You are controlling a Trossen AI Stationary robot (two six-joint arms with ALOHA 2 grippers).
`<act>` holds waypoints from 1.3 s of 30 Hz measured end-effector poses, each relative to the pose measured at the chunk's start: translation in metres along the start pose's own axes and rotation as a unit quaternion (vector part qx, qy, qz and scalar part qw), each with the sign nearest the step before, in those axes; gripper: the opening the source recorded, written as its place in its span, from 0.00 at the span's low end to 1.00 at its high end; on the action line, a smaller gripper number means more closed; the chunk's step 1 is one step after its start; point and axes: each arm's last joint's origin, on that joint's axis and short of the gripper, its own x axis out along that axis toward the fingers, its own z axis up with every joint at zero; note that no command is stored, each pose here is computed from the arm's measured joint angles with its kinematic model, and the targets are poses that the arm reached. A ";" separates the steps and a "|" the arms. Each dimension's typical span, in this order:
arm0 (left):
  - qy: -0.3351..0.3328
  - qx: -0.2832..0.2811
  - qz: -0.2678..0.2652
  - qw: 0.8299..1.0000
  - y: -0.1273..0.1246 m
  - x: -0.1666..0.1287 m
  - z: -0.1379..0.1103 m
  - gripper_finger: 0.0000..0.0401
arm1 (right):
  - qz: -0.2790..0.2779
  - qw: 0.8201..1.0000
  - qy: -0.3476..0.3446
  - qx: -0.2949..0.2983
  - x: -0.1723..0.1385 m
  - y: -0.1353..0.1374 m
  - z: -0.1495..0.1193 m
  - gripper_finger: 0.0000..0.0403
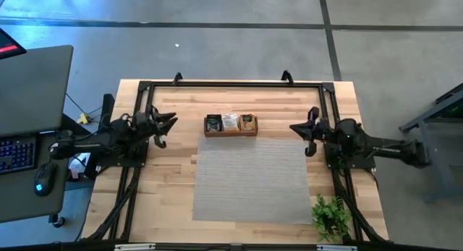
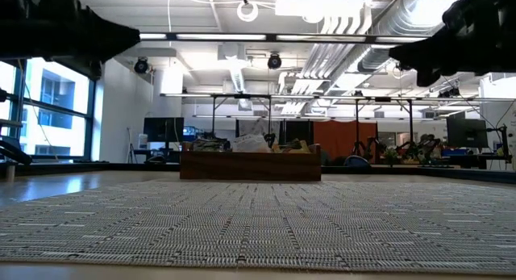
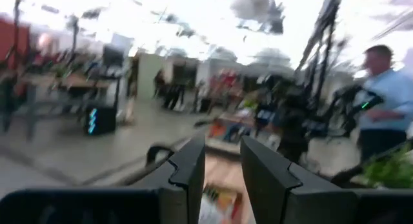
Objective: Pick & Place Tea
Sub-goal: Return to Home Position
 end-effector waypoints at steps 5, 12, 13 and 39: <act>0.013 -0.001 0.015 1.000 0.001 0.000 -0.003 0.25 | -0.040 0.999 0.005 0.010 -0.005 -0.002 -0.001 0.02; 0.102 0.006 0.030 0.994 0.003 -0.002 -0.021 0.25 | -0.098 0.995 0.015 -0.002 -0.006 -0.005 -0.003 0.02; 0.114 0.006 0.032 0.993 0.003 -0.003 -0.023 0.25 | -0.104 0.994 0.015 -0.002 -0.006 -0.006 -0.003 0.02; 0.149 0.002 -0.011 0.989 0.001 -0.002 -0.029 0.25 | -0.108 0.994 0.016 0.020 -0.006 -0.006 -0.004 0.02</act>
